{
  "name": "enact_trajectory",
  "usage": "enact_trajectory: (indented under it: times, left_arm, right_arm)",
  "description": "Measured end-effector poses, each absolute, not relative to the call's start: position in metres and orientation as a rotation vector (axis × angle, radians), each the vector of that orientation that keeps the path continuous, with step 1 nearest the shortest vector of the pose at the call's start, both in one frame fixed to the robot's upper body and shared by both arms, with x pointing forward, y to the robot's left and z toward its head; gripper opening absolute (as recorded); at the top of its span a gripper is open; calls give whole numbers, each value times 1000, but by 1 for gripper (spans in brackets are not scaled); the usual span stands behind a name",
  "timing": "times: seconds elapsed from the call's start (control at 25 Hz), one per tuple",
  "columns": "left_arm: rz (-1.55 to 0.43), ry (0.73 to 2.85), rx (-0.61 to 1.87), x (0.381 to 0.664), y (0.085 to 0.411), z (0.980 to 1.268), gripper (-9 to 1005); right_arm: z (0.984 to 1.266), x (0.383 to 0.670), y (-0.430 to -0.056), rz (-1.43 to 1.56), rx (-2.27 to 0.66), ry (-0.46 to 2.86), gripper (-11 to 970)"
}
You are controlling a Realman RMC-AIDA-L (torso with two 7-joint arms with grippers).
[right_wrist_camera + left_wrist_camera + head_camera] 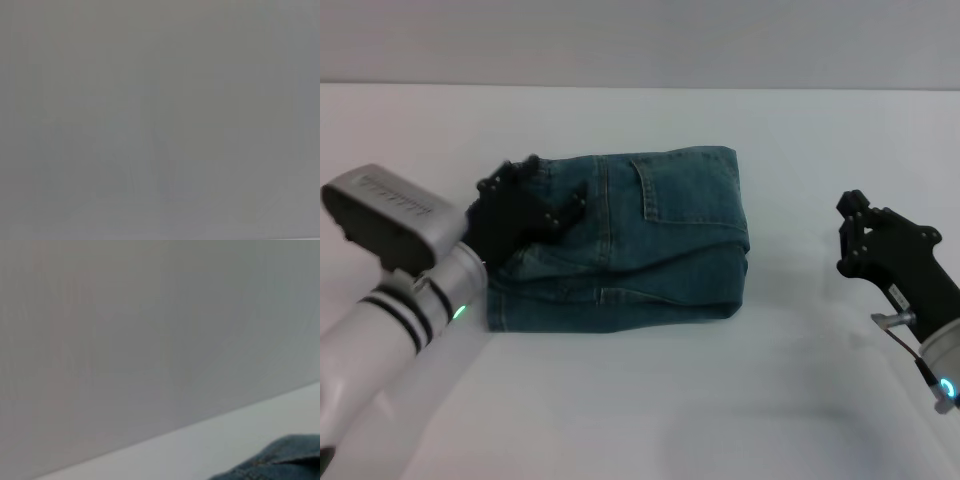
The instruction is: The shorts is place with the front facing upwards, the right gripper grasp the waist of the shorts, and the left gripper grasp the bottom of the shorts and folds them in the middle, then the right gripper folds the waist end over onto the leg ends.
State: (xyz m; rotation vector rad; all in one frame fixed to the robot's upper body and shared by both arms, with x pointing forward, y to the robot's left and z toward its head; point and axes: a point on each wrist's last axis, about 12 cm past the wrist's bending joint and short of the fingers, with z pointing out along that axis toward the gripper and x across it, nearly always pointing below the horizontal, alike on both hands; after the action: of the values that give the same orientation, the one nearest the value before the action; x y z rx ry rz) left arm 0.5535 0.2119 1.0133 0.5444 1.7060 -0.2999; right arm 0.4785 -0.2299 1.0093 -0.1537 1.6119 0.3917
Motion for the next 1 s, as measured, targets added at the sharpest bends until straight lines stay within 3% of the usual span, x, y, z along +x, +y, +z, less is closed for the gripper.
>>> enact_trajectory:
  times: [0.16,0.28,0.56,0.64,1.0]
  left_arm:
    - [-300,1637,518,545,216,1017,734]
    - [-205,1478,388,524,239,1029,734]
    - [-77,1487,237,523,275,1029,734]
    - [5,1514,126,520,304,1025,734]
    - [66,1560,-5,512,333,1017,791]
  right_arm:
    - [1010,469,-236,379,-140,1572,-1]
    - [1010,460,-246,359,-112,1525,-1]
    - [1012,445,-284,224,27,1431,16]
    - [1013,440,-295,178,60,1400,26]
    - [1015,424,-318,65,77,1348,185]
